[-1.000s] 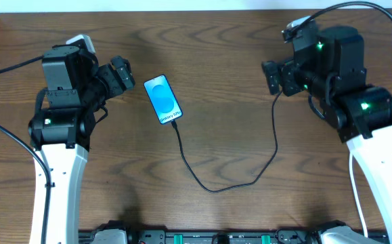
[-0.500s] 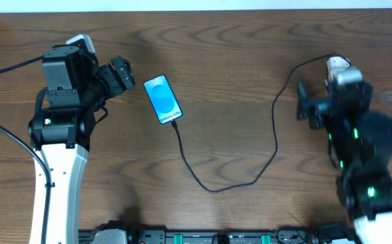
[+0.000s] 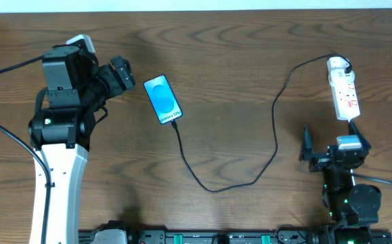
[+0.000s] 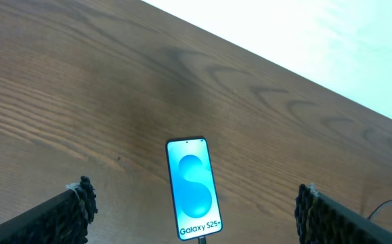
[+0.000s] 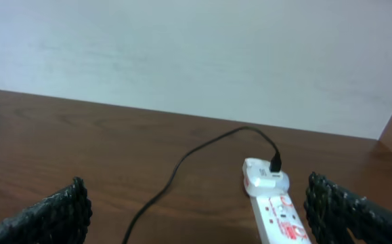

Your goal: Plug charger to phone and switch on socket

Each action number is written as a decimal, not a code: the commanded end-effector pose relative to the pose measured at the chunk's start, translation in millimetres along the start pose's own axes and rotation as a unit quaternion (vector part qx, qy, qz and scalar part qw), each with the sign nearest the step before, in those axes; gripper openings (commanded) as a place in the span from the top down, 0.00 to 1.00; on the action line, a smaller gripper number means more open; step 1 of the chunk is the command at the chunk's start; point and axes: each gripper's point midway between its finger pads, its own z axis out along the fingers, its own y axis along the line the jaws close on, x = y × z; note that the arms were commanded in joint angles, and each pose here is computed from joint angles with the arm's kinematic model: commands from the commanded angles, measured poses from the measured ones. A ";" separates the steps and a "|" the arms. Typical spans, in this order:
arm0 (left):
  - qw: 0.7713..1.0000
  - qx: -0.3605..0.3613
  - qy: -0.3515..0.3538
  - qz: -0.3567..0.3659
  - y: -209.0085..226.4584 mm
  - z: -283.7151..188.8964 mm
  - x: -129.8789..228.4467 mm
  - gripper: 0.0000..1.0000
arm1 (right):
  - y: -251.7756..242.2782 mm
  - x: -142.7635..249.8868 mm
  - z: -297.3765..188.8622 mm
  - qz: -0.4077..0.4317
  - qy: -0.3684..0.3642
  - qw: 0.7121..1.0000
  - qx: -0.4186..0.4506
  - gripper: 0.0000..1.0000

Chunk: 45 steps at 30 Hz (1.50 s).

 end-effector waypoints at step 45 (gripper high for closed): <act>1.000 -0.014 0.018 0.001 6.3 -1.5 7.2 0.05 | 9.6 52.4 -7.6 0.023 0.031 0.999 -0.016 0.01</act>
